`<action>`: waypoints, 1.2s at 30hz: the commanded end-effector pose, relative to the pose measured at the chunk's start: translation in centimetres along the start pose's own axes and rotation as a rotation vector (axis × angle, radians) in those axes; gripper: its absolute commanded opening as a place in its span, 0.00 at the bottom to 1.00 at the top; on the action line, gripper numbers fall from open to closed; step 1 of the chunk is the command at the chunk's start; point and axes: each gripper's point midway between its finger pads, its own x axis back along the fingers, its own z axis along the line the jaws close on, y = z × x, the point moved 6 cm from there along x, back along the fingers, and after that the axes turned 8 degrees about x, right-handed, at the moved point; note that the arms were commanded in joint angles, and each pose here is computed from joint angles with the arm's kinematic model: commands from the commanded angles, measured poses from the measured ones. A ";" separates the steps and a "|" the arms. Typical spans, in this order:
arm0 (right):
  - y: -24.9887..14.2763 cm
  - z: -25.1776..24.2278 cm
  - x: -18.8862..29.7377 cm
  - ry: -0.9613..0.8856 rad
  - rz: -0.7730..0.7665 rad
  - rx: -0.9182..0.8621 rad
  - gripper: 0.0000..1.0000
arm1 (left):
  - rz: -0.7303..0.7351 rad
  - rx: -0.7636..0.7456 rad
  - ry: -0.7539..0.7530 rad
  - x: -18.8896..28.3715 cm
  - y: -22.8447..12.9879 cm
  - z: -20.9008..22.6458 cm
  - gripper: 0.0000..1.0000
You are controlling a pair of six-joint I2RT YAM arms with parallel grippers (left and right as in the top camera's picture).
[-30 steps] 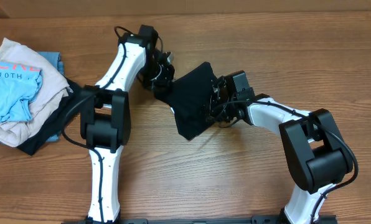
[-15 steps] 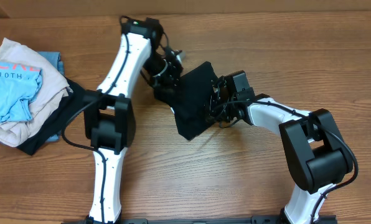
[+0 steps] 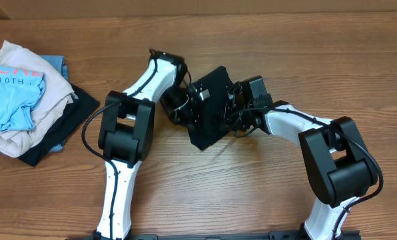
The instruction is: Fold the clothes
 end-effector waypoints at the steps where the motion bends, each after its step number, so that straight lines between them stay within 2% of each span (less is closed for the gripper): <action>1: -0.5 -0.7 0.0 -0.052 -0.005 -0.010 0.04 | 0.002 0.001 -0.031 -1.4 -0.4 1.8 0.04; 3: -0.6 -0.3 0.0 -0.014 0.007 -0.006 0.04 | -0.002 0.002 -0.032 -1.8 -0.4 2.4 0.04; 6: 0.5 2.0 1.0 0.095 -0.024 0.092 0.04 | -0.016 -0.008 -0.029 -1.8 -0.1 2.6 0.04; 10: 4.1 6.4 5.4 0.176 -0.162 0.214 0.04 | -0.023 -0.033 -0.027 -1.8 0.0 2.6 0.04; 11: 5.6 7.3 6.8 0.181 -0.218 0.240 0.13 | -0.024 -0.034 -0.028 -1.8 0.0 2.6 0.04; 12: 6.6 7.5 7.4 0.177 -0.253 0.251 0.18 | -0.026 -0.036 -0.027 -1.8 0.1 2.6 0.04; 14: 7.9 7.2 8.1 0.146 -0.323 0.265 0.18 | -0.032 -0.041 -0.027 -1.8 0.2 2.6 0.04; 17: 9.2 6.0 8.2 0.049 -0.401 0.253 0.09 | -0.041 -0.050 -0.027 -1.8 0.4 2.6 0.04; 19: 9.7 5.5 7.7 0.036 -0.425 0.258 0.05 | -0.040 -0.049 -0.026 -1.8 0.4 2.6 0.04; 25: 10.5 3.6 4.4 0.072 -0.431 0.259 0.04 | -0.038 -0.047 0.000 -1.8 0.4 2.9 0.04; 33: 9.5 -2.7 -2.4 0.021 -0.377 0.196 0.04 | -0.031 -0.042 0.000 -1.8 0.2 2.9 0.04; 36: 9.8 -1.7 -2.2 0.094 -0.376 0.227 0.04 | -0.026 -0.039 0.001 -1.9 0.1 2.8 0.04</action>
